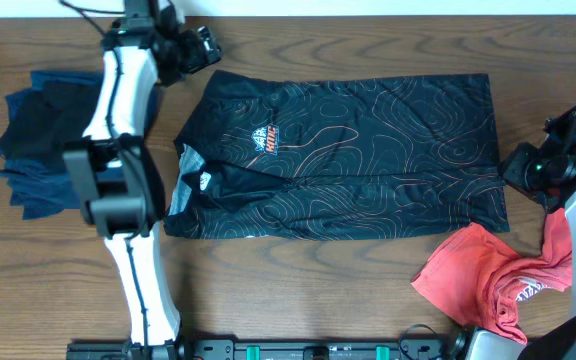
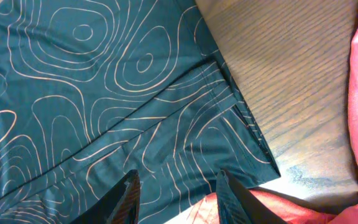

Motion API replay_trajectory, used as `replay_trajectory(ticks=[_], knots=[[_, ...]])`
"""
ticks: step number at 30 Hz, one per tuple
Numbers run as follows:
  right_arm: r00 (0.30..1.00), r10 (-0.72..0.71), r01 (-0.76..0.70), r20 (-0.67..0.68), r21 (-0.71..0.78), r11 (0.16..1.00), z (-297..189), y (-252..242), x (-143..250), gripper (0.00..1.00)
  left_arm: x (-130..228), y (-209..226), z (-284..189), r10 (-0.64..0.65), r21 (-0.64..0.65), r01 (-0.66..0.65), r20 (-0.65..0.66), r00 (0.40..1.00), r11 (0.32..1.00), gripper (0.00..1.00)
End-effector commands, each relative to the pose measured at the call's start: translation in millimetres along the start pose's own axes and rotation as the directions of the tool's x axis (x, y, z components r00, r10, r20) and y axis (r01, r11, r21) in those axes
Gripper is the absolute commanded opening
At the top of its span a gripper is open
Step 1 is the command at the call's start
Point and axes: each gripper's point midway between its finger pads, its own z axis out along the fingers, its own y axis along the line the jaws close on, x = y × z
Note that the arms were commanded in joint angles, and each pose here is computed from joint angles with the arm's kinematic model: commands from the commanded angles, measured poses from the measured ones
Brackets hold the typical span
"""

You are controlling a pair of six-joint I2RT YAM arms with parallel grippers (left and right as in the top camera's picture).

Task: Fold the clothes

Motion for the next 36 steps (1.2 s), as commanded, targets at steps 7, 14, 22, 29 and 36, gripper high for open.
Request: replay_trajectory(ticks=[7, 14, 22, 29, 36], knots=[[1.000, -0.026, 0.026, 0.000, -0.011, 1.000, -1.7, 4.5, 1.9, 0.39, 17.1, 15.0, 57.1, 0.129, -0.134, -0.132, -0.030, 0.991, 0.982, 0.98], [1.000, -0.026, 0.026, -0.001, -0.012, 1.000, -1.7, 4.5, 2.1, 0.39, 20.7, 18.1, 67.0, 0.133, -0.140, -0.136, -0.035, 0.991, 0.981, 0.98], [1.000, -0.026, 0.026, -0.002, -0.011, 1.000, -1.7, 4.5, 2.3, 0.38, 32.5, 5.4, 78.3, 0.154, -0.128, -0.160, -0.058, 0.986, 0.979, 0.69], [0.999, -0.037, 0.038, 0.016, -0.015, 0.999, -1.7, 5.7, -2.0, 0.38, 43.7, -0.3, 80.4, 0.157, -0.128, -0.168, -0.093, 0.983, 0.977, 0.29], [0.994, -0.067, 0.069, 0.084, -0.028, 0.997, -0.3, 10.0, -19.6, 0.43, 58.2, 9.5, 76.3, 0.124, -0.149, -0.148, -0.156, 0.980, 0.978, 0.06]])
